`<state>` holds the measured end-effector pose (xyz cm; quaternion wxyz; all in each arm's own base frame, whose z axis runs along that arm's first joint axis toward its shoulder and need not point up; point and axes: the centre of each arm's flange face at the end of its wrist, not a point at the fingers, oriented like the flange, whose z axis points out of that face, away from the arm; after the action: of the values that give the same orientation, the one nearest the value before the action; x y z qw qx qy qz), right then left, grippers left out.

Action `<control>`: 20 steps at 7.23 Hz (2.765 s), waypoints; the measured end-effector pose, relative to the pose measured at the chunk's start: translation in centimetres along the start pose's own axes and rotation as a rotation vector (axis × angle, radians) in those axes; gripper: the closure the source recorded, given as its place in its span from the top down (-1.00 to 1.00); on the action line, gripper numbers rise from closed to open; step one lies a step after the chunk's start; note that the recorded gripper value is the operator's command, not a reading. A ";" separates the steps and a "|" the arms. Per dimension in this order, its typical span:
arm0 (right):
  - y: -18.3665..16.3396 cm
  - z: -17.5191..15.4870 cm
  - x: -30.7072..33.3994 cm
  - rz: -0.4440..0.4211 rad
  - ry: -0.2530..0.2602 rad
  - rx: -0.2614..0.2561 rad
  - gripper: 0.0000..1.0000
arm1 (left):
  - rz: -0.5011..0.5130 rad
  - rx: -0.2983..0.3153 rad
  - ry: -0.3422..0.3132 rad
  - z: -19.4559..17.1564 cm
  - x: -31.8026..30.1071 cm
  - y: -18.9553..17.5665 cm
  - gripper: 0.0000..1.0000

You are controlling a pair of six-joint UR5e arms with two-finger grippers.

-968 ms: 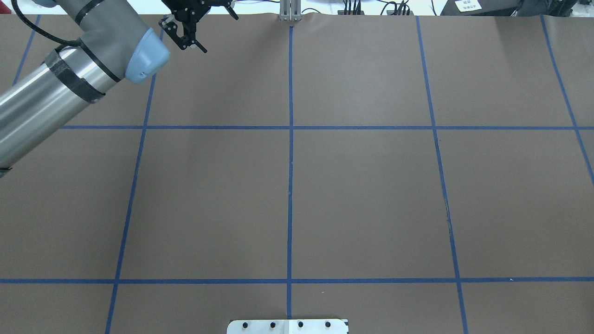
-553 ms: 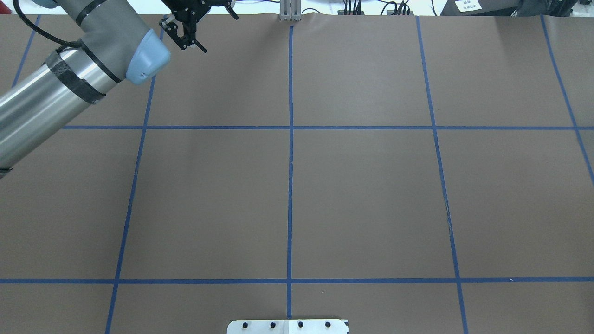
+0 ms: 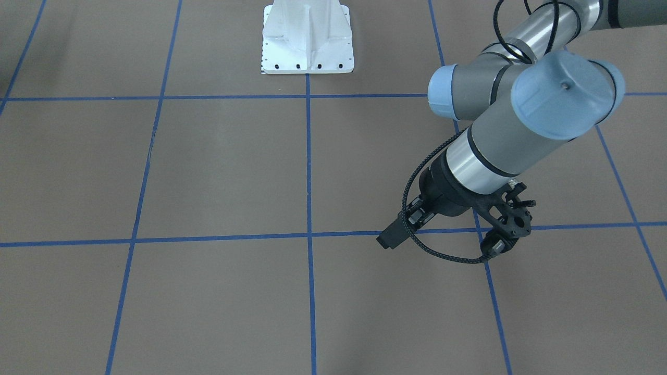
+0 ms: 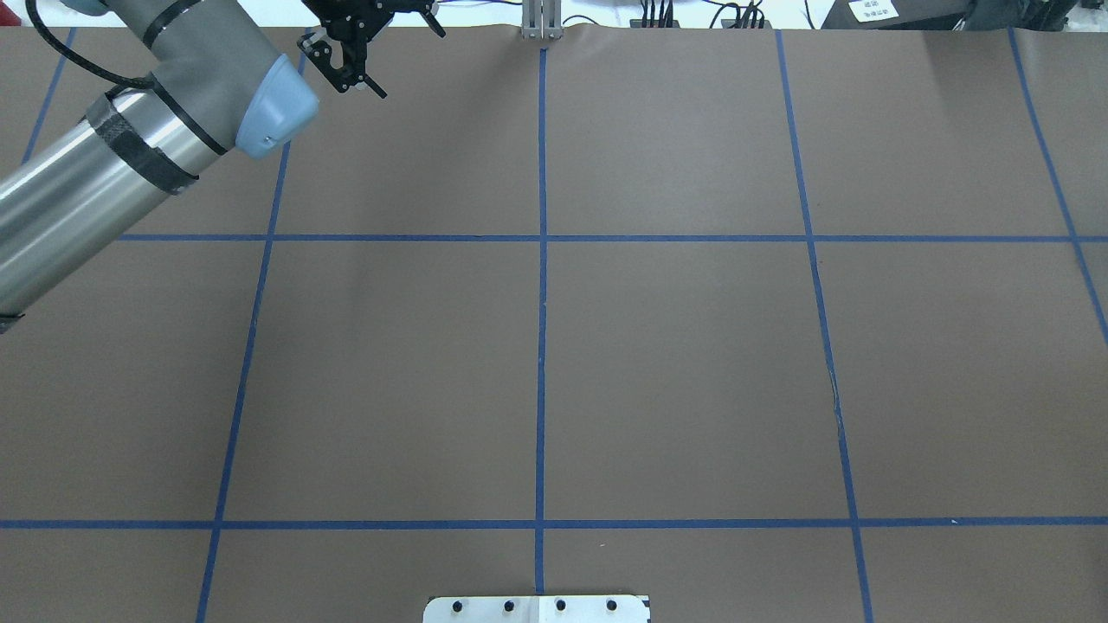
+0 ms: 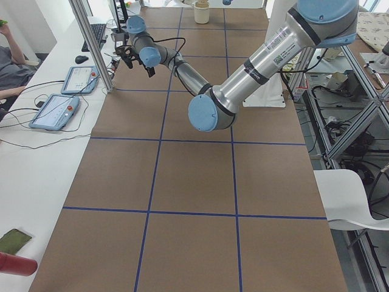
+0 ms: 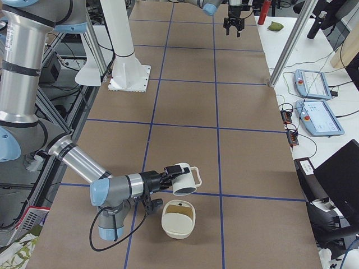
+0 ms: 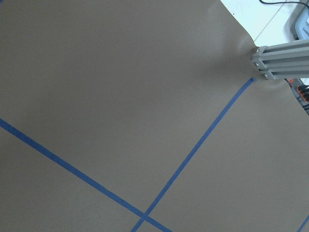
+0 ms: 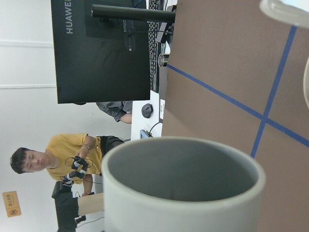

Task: Left arm hands cup to right arm to dump lemon

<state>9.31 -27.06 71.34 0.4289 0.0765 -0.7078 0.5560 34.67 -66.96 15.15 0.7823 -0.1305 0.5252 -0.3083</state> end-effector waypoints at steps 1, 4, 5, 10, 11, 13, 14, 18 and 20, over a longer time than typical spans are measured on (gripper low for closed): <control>0.0 -0.1 -0.2 0.072 -0.030 0.009 -0.96 | 0.001 0.000 0.000 0.0 0.0 0.0 1.00; -0.4 -0.2 -0.7 0.261 -0.088 0.035 -0.96 | 0.006 -0.002 0.003 -0.1 0.2 0.3 1.00; -0.5 -0.4 -0.6 0.310 -0.101 0.038 -0.96 | 0.008 -0.002 0.004 -0.2 0.3 0.4 1.00; -1.0 -0.7 -0.5 0.481 -0.152 0.024 -0.90 | 0.012 0.011 0.011 -0.3 0.7 0.5 1.00; -1.0 -0.6 -0.6 0.513 -0.159 0.020 -0.90 | 0.013 0.011 0.012 -0.4 0.8 0.5 1.00; -0.9 -0.7 -0.7 0.570 -0.169 0.005 -0.88 | 0.016 0.019 0.015 -0.5 0.9 0.6 1.00; -0.9 -0.6 -0.8 0.584 -0.172 0.000 -0.87 | 0.017 0.022 0.017 -0.5 1.0 0.7 1.00; -0.7 -0.9 -0.7 0.647 -0.180 -0.021 -0.85 | 0.017 0.024 0.017 -0.5 1.1 0.7 1.00; -0.7 -1.1 -0.6 0.647 -0.186 -0.024 -0.84 | 0.017 0.024 0.016 -0.4 1.1 0.7 1.00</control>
<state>10.65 -26.64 71.40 0.1648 -0.1070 -0.7380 0.6455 34.83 -67.08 13.83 0.7822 -0.1142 0.5287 -0.3091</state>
